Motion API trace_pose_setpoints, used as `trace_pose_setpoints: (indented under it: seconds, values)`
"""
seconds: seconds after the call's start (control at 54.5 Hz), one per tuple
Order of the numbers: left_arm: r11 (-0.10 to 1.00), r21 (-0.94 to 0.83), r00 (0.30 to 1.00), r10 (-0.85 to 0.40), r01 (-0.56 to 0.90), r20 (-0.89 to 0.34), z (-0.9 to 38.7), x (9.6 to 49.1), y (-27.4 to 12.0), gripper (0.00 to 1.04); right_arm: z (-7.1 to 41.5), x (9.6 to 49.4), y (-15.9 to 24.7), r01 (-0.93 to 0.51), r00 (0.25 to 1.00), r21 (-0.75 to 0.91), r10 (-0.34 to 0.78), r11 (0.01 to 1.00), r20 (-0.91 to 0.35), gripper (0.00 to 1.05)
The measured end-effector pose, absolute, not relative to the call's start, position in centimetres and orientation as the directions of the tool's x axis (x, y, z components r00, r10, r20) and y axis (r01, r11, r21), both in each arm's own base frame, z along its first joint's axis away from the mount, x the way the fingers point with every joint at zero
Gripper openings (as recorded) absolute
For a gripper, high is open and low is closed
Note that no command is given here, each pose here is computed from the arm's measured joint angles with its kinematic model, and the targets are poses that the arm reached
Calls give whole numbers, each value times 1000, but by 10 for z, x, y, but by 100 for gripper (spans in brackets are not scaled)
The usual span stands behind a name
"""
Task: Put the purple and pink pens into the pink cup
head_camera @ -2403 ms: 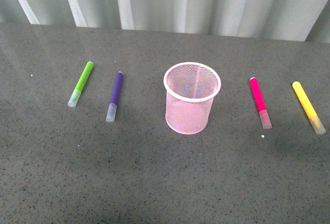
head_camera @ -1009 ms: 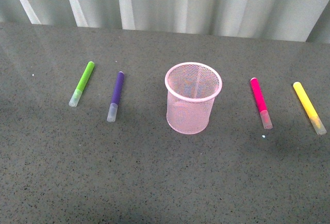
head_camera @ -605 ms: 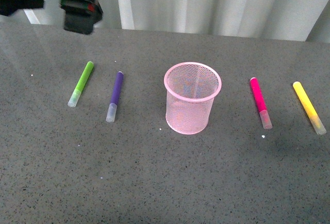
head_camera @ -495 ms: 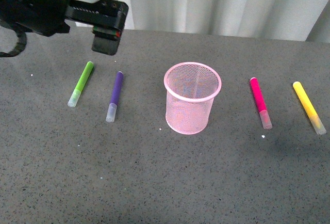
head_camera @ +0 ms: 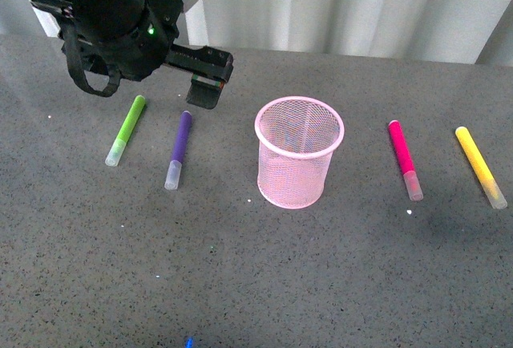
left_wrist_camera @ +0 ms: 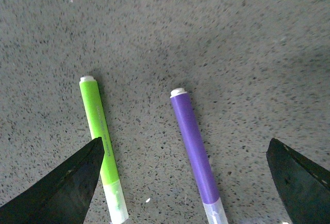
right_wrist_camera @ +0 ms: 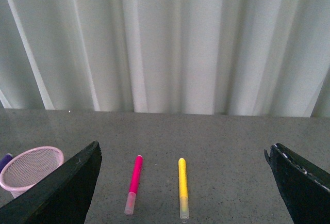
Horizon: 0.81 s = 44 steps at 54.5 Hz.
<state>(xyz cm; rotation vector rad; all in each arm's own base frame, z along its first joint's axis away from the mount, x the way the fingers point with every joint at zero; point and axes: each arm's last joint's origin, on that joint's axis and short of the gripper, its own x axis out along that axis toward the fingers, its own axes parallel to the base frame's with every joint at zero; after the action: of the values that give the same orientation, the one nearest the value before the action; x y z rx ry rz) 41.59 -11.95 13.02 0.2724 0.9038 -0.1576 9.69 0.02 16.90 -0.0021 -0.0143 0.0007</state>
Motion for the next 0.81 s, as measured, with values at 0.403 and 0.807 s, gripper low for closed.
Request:
trace_pose_setpoints:
  seconds: [0.403,0.807]
  values:
    - [976,118,543,-1,184,-840,106,441,-126,98,169,97,0,-1,1000,-2,1,1000,14,98]
    - [983,109,509,19,149,-861,80,444,-126,98,169,97,0,-1,1000,-2,1,1000,14,98]
